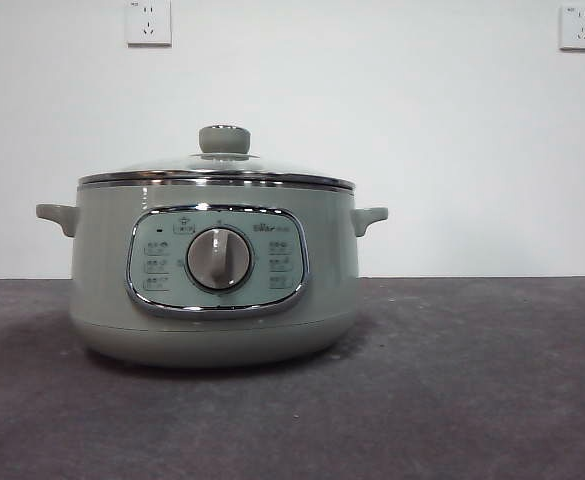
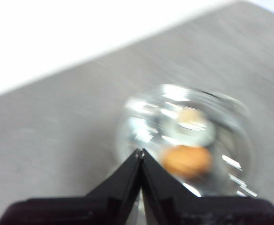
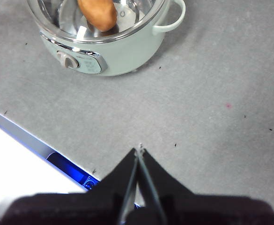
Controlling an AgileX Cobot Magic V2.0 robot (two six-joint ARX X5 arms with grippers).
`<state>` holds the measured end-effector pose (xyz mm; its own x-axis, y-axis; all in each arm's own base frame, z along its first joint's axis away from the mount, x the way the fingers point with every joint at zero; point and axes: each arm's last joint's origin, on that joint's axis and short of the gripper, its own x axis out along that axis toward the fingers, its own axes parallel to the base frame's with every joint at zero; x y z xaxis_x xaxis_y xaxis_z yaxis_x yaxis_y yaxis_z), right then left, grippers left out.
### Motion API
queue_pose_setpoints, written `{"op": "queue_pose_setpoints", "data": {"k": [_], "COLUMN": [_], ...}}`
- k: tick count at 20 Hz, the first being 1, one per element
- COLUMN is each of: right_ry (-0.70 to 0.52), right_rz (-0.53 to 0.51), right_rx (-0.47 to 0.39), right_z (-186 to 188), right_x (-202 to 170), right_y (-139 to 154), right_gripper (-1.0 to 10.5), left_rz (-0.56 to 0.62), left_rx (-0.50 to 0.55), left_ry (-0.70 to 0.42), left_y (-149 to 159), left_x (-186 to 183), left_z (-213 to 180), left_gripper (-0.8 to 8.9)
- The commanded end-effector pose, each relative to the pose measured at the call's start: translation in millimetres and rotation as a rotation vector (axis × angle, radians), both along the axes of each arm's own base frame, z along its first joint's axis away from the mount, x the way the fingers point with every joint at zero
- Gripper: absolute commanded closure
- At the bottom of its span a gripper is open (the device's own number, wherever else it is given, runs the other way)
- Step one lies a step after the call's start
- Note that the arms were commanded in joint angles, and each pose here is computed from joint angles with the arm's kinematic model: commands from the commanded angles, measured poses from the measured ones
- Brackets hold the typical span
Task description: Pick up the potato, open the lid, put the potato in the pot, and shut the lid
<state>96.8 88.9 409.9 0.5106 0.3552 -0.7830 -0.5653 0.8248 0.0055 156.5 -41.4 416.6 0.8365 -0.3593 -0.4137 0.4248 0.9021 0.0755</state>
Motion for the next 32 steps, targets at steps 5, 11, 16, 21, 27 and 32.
{"op": "queue_pose_setpoints", "data": {"k": [5,11,16,21,27,32], "right_ry": [0.017,0.017,0.018,0.017,0.017,0.017], "right_rz": [-0.005,-0.005,-0.005,-0.005,-0.005,-0.005], "right_rx": [-0.012,-0.012,-0.012,-0.012,-0.012,-0.012], "right_z": [-3.3,-3.4,-3.4,-3.3,-3.4,-3.4], "right_x": [1.1,1.3,1.2,1.3,1.4,1.4], "right_y": [1.2,1.3,1.4,1.3,1.4,1.4], "right_gripper": [9.5,9.5,9.5,9.5,9.5,9.5], "left_rz": [0.187,0.286,0.338,0.383,0.378,0.379], "left_rx": [-0.075,-0.178,-0.194,-0.152,-0.14,-0.136], "left_ry": [-0.15,-0.226,-0.23,-0.232,-0.238,-0.219], "left_y": [29.8,35.2,36.4,37.9,37.8,37.8], "left_x": [-36.4,-56.3,-60.3,-60.4,-60.2,-59.3], "left_z": [-149.1,-248.7,-266.3,-267.4,-267.0,-268.5], "left_gripper": [8.16,8.15,8.15,8.15,8.15,8.15]}}
